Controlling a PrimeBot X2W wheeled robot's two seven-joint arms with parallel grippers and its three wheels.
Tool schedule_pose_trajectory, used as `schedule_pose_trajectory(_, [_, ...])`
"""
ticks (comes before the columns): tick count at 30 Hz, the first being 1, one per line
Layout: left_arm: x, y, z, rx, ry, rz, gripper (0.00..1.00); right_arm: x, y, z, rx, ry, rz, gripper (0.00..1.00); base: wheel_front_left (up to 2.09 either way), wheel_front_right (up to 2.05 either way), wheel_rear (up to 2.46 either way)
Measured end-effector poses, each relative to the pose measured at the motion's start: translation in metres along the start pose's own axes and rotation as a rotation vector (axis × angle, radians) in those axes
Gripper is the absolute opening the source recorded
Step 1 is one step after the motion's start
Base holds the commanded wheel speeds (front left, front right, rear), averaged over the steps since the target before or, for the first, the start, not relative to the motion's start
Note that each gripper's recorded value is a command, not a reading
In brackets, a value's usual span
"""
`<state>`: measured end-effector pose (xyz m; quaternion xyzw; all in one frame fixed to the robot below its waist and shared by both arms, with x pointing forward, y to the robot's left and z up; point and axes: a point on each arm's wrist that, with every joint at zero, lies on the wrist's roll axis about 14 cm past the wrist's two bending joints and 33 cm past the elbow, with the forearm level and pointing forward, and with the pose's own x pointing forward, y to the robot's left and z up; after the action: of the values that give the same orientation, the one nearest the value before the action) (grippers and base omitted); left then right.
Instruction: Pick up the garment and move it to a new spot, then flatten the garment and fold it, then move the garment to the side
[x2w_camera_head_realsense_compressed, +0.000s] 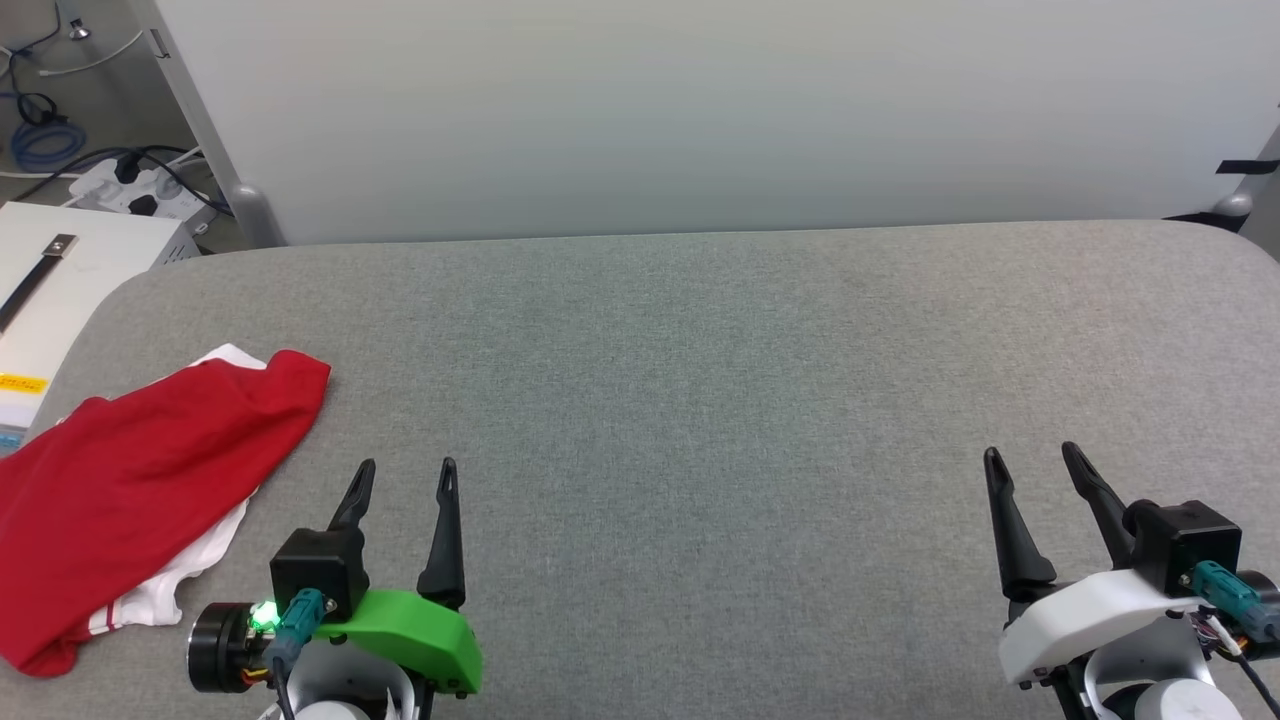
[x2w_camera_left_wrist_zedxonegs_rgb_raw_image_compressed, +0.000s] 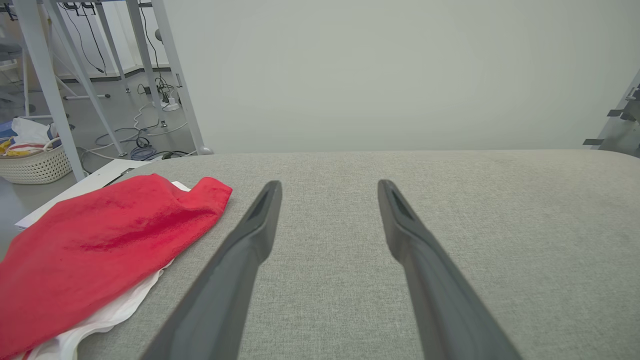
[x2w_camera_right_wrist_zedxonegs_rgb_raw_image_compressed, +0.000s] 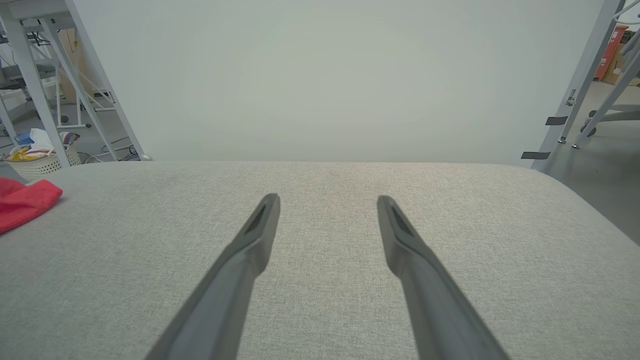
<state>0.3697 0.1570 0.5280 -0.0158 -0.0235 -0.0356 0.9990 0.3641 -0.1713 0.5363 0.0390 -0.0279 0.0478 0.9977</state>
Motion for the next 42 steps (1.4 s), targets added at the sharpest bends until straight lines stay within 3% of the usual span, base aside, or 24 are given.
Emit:
schedule_pose_trajectory(17, [-0.005, 0.011, 0.005, -0.019, -0.034, 0.032, 1.00, 0.010, 0.018, 0.004, -0.001, -0.018, 0.056, 1.00, 0.00, 0.00, 0.00])
schedule_pose_trajectory(42, [-0.061, 0.102, 0.011, -0.032, -0.083, 0.328, 1.00, 0.045, 0.132, -0.001, 0.006, -0.029, 0.404, 1.00, 0.00, 0.00, 0.00])
